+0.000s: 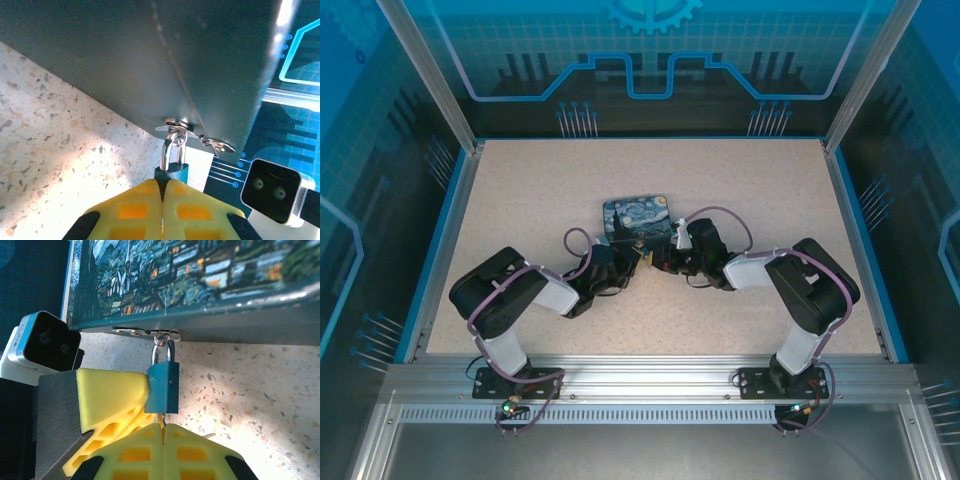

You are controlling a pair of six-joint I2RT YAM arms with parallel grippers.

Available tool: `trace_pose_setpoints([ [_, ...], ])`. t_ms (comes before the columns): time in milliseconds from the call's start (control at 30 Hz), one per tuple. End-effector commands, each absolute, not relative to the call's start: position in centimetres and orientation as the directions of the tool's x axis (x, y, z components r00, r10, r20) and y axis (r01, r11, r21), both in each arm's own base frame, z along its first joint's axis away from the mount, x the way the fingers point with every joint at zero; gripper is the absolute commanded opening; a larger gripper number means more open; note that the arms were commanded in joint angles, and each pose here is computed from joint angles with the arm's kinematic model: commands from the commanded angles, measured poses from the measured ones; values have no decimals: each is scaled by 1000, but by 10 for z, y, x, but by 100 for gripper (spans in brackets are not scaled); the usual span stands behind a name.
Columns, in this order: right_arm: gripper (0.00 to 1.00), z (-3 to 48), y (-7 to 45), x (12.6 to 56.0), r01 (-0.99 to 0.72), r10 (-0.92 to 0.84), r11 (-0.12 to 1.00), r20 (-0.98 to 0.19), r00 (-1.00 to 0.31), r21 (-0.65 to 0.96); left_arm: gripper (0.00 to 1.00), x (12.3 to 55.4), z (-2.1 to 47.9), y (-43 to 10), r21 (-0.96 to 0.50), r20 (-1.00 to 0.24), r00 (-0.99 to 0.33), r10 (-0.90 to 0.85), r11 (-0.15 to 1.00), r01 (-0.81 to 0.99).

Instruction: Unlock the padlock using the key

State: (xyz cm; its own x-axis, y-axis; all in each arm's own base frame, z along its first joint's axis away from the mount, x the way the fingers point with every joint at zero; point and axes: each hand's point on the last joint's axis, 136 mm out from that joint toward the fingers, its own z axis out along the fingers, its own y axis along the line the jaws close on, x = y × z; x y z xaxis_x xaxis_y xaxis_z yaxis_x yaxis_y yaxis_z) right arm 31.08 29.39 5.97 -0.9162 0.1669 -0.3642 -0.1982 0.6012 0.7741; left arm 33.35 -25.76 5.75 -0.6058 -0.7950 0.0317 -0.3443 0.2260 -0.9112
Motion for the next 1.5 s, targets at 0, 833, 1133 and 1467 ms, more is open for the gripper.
trace_pose_setpoints([
  [0,1,66,298,307,-225,152,578,-374,-915,784,1,341,92,-270,-952,22,-626,-779,176,-252],
  [833,0,73,304,309,-190,181,533,-330,-927,825,38,345,87,-277,-951,37,-637,-770,168,-258],
  [1133,0,73,303,310,-174,190,527,-316,-930,832,43,344,83,-276,-947,41,-633,-773,172,-271],
  [1467,1,67,297,309,-157,203,540,-309,-929,827,11,344,93,-273,-951,8,-631,-776,189,-244],
])
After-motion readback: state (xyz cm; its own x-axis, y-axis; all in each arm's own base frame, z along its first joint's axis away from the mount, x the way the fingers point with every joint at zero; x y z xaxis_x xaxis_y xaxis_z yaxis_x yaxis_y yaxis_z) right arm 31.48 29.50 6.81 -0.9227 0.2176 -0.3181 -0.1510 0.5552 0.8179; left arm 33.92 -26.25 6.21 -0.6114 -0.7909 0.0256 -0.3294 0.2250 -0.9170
